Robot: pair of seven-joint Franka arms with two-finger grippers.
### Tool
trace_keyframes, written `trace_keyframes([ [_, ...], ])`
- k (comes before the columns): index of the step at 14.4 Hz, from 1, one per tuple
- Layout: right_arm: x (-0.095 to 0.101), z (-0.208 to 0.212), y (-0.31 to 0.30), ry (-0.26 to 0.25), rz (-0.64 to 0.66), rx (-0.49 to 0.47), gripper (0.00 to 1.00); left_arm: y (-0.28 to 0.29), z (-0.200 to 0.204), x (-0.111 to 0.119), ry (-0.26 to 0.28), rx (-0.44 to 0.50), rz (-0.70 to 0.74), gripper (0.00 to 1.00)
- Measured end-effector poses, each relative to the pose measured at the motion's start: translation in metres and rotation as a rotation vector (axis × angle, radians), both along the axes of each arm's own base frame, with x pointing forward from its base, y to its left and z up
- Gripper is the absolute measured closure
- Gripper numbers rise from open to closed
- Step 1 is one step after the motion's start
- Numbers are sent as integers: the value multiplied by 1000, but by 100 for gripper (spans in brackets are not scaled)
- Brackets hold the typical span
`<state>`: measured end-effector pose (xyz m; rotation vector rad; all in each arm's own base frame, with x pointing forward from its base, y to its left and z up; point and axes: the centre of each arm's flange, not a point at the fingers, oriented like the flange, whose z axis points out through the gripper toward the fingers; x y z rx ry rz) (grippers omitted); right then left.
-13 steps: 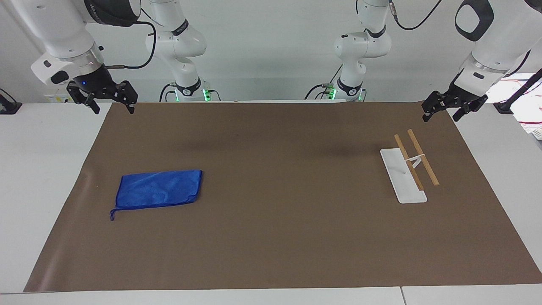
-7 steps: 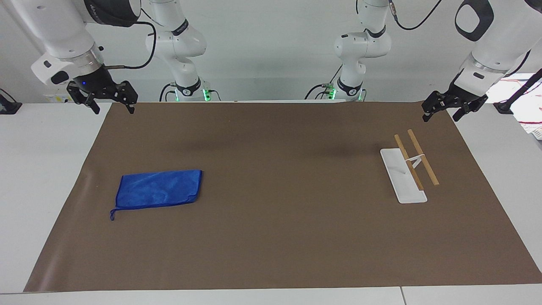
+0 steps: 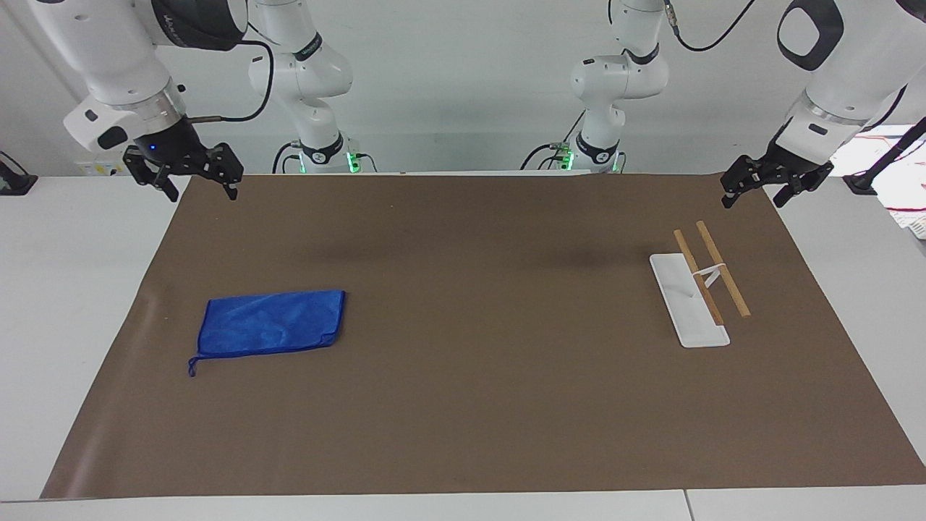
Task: Right arm passes towel to left arm to hang
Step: 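Reach the right gripper down to the blue towel's near edge, then close the right gripper on the blue towel and lift it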
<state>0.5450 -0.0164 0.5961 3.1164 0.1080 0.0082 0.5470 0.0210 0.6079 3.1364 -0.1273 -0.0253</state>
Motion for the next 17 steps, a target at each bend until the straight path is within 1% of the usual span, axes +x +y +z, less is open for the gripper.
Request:
trace_keyframes([
  [3,27,-59,26,-4,32,31,0,0,0,0,0,0,0,0],
  [5,45,-112,36,-10,31,53,0,0,0,0,0,0,0,0],
  [6,48,-142,38,-12,32,52,0,0,0,0,0,0,0,0],
  [8,40,-197,41,-10,34,48,0,0,0,0,0,0,0,0],
  [9,35,-213,41,-7,37,47,0,0,0,0,0,0,0,0],
  [12,27,-233,37,9,86,45,0,0,0,0,0,0,0,0],
  [14,28,-247,33,12,103,40,0,0,0,0,0,0,0,0],
  [17,35,-270,25,1,134,11,0,0,0,0,0,0,0,0],
])
